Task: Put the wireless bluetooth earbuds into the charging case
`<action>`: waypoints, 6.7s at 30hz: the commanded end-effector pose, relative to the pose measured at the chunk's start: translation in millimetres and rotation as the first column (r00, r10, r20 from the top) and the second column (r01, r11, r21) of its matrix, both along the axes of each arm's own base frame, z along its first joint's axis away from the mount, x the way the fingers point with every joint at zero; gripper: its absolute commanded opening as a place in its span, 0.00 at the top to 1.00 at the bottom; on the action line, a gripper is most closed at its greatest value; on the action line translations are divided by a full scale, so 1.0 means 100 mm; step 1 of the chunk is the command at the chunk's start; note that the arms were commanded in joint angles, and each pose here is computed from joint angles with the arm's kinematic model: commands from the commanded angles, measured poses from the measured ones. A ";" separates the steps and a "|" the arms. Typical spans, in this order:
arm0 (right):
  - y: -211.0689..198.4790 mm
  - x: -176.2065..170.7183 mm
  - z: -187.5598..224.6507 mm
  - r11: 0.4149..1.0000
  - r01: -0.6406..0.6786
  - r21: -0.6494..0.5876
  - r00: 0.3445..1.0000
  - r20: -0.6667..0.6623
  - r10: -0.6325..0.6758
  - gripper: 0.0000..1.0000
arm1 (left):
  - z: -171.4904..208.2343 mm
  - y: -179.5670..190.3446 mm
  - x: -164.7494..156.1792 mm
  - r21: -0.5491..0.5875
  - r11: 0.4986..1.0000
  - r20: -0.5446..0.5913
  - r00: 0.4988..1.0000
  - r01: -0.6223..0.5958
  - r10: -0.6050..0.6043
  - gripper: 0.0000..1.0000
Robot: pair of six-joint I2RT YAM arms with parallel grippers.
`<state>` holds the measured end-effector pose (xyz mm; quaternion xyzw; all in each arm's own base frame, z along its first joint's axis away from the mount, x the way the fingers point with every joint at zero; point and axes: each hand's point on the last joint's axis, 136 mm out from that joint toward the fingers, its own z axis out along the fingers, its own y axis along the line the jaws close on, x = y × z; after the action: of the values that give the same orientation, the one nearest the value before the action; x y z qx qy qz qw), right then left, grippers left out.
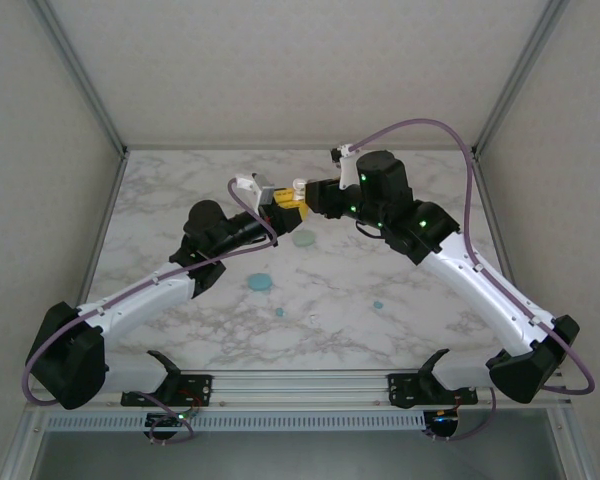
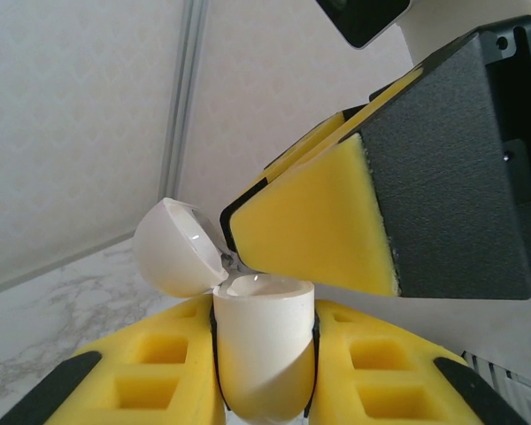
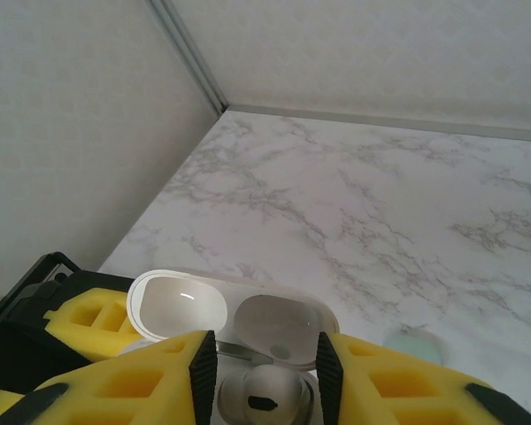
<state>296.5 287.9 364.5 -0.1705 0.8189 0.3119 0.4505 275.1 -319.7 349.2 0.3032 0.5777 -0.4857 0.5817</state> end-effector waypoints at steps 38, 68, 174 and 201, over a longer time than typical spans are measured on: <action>-0.93 -0.16 0.08 0.955 0.292 -0.059 0.952 -0.082 -0.296 0.43 | 0.24 0.26 -0.08 -0.019 0.997 0.128 0.988 -0.081 0.083 0.90; -0.06 -1.24 -3.29 0.748 -0.336 -0.572 0.650 -0.715 -0.256 0.46 | 0.35 0.95 -0.10 -0.022 0.959 0.155 0.947 -0.282 0.282 0.89; 0.17 0.00 0.09 0.949 0.194 0.249 0.962 -0.238 -0.134 0.67 | 0.10 0.00 -0.04 -0.004 0.999 0.124 0.991 -0.051 0.051 0.88; 0.22 -0.06 0.07 0.954 0.152 0.257 0.968 -0.235 -0.091 0.68 | 0.14 0.01 0.05 -0.045 0.995 0.099 0.991 -0.084 0.088 0.88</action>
<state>296.3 306.1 363.3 -0.0138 0.8328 0.3903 0.3923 283.7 -316.7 331.6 0.2937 0.5902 -0.4416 0.6086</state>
